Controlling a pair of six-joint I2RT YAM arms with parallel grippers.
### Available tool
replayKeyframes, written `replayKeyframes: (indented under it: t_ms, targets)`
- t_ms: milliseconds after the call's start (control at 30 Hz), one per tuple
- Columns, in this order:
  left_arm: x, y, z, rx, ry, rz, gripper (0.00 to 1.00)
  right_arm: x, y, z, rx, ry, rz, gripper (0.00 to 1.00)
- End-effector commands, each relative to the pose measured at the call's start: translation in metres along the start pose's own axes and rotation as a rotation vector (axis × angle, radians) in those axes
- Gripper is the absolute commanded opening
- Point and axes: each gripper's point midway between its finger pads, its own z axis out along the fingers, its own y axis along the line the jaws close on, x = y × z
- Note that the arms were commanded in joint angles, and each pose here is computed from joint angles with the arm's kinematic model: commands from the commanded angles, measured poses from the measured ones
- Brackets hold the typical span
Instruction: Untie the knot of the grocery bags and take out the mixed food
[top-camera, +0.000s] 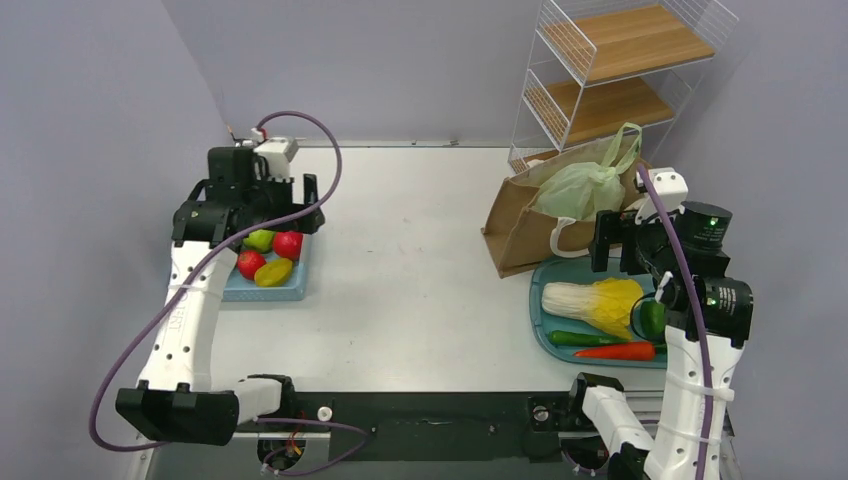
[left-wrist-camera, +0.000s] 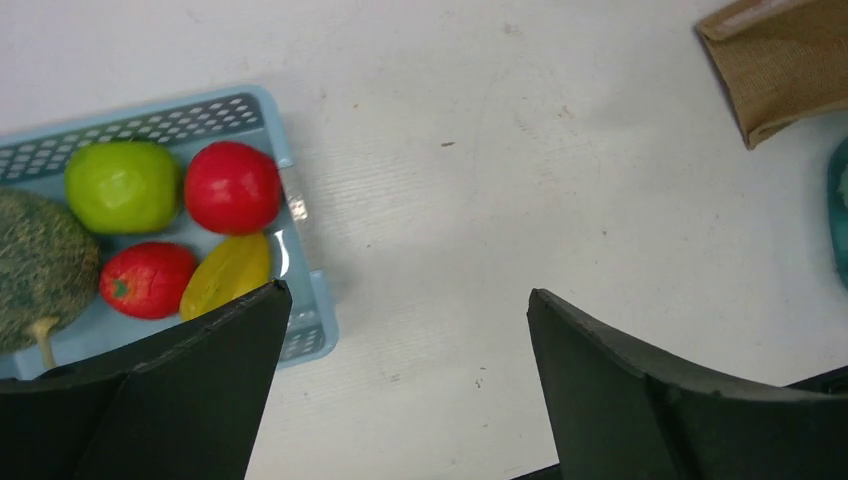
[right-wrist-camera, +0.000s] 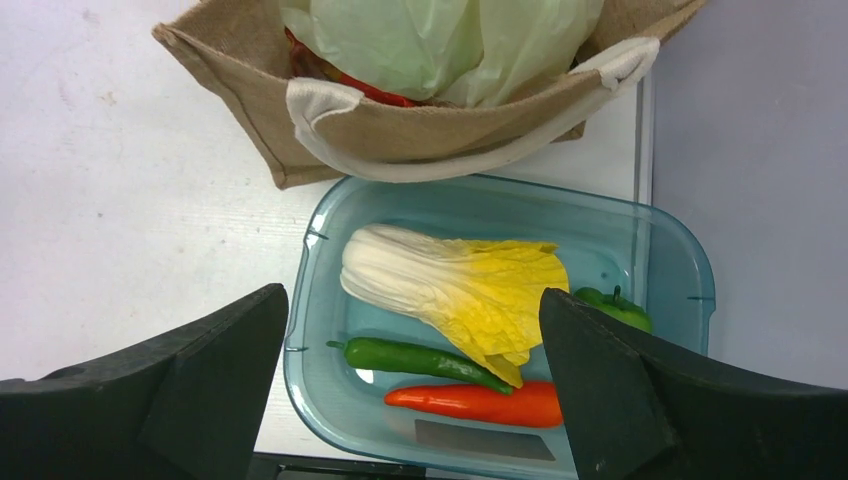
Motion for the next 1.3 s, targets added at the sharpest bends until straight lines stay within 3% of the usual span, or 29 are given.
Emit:
replayKeyframes:
  t_ms: [0,100,267,433,567,900,1267]
  targets:
    - [-0.040,-0.055,0.015,0.127,-0.116,0.212,0.88,-0.016,0.007,-0.007,-0.033,-0.043,0.029,0.93]
    - [-0.051,-0.101,0.037,0.276,-0.128,0.370,0.88,-0.020,0.005,-0.009,-0.026,-0.054,0.051,0.93]
    - [-0.070,-0.211,0.045,0.574,-0.269,0.561,0.88,-0.028,0.002,-0.016,-0.005,-0.080,0.069,0.92]
    - [-0.084,-0.294,0.070,0.757,-0.416,0.621,0.88,-0.027,-0.001,-0.017,-0.003,-0.087,0.106,0.92]
    - [-0.078,-0.345,0.082,0.930,-0.439,0.624,0.88,-0.027,-0.004,-0.017,-0.001,-0.093,0.133,0.92]
    - [-0.035,-0.388,0.123,1.188,-0.360,0.636,0.88,-0.025,-0.011,-0.015,0.015,-0.077,0.160,0.91]
    - [-0.033,-0.394,0.153,1.182,-0.383,0.651,0.88,-0.017,-0.016,-0.012,0.030,-0.044,0.152,0.90]
